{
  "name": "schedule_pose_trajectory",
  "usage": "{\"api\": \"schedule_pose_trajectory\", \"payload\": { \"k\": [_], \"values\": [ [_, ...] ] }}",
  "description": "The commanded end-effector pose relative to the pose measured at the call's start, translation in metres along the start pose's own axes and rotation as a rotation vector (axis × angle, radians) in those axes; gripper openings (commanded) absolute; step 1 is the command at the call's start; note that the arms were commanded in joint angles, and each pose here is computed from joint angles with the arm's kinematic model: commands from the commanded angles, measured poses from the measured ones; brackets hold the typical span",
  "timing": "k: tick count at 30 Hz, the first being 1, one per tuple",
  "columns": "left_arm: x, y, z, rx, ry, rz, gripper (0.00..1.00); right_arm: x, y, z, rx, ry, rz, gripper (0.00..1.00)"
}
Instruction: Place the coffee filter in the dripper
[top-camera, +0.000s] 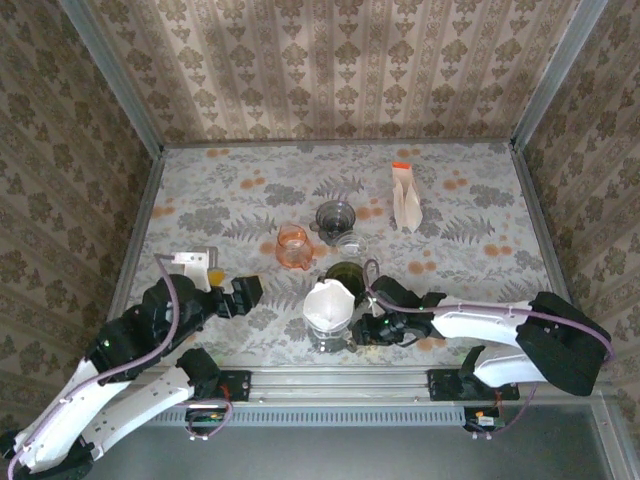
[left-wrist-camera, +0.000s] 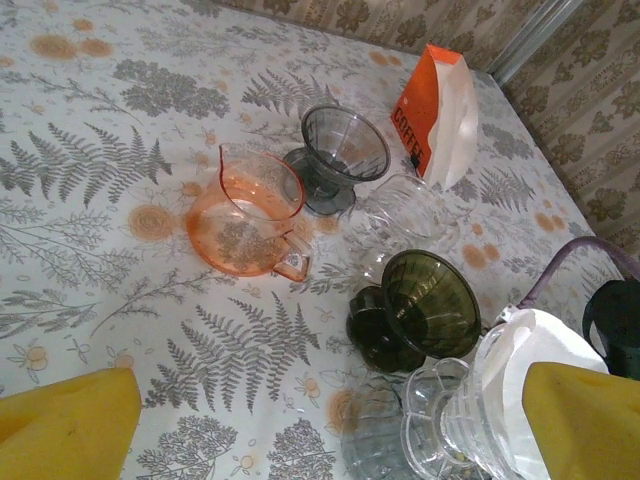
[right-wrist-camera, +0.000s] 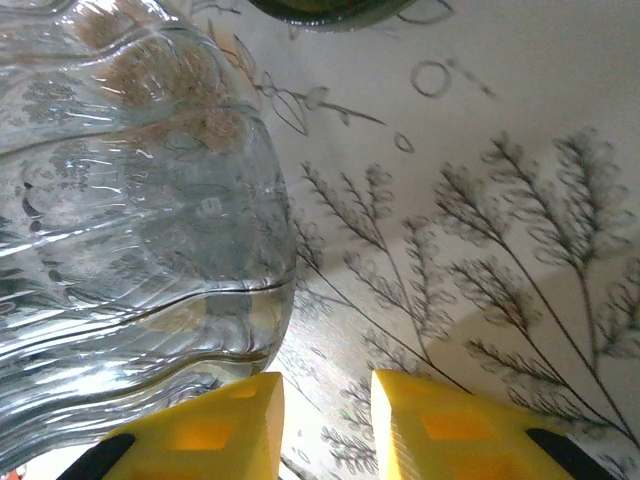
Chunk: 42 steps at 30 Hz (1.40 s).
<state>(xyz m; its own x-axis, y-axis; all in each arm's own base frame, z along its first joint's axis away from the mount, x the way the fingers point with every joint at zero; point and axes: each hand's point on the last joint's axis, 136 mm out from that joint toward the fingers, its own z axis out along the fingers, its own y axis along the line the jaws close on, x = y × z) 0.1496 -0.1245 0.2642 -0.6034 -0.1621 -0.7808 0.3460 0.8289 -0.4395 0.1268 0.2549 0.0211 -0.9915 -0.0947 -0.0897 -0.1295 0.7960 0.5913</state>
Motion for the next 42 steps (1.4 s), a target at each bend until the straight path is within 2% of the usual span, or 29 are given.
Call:
{"api": "schedule_pose_trajectory", "payload": {
  "k": [1, 14, 29, 42],
  "values": [
    [-0.012, 0.004, -0.014, -0.02, -0.041, 0.024, 1.0, -0.011, 0.026, 0.003, -0.06, -0.014, -0.052, 0.3],
    [-0.017, 0.008, -0.025, -0.028, -0.068, 0.027, 1.0, -0.016, 0.043, 0.019, -0.046, 0.017, -0.088, 0.3],
    [-0.015, 0.01, -0.025, -0.031, -0.069, 0.027, 1.0, 0.009, 0.04, 0.023, 0.002, 0.06, -0.109, 0.29],
    [-0.017, 0.01, -0.028, -0.029, -0.075, 0.027, 1.0, 0.01, 0.051, 0.033, -0.019, 0.078, -0.12, 0.29]
  ]
}}
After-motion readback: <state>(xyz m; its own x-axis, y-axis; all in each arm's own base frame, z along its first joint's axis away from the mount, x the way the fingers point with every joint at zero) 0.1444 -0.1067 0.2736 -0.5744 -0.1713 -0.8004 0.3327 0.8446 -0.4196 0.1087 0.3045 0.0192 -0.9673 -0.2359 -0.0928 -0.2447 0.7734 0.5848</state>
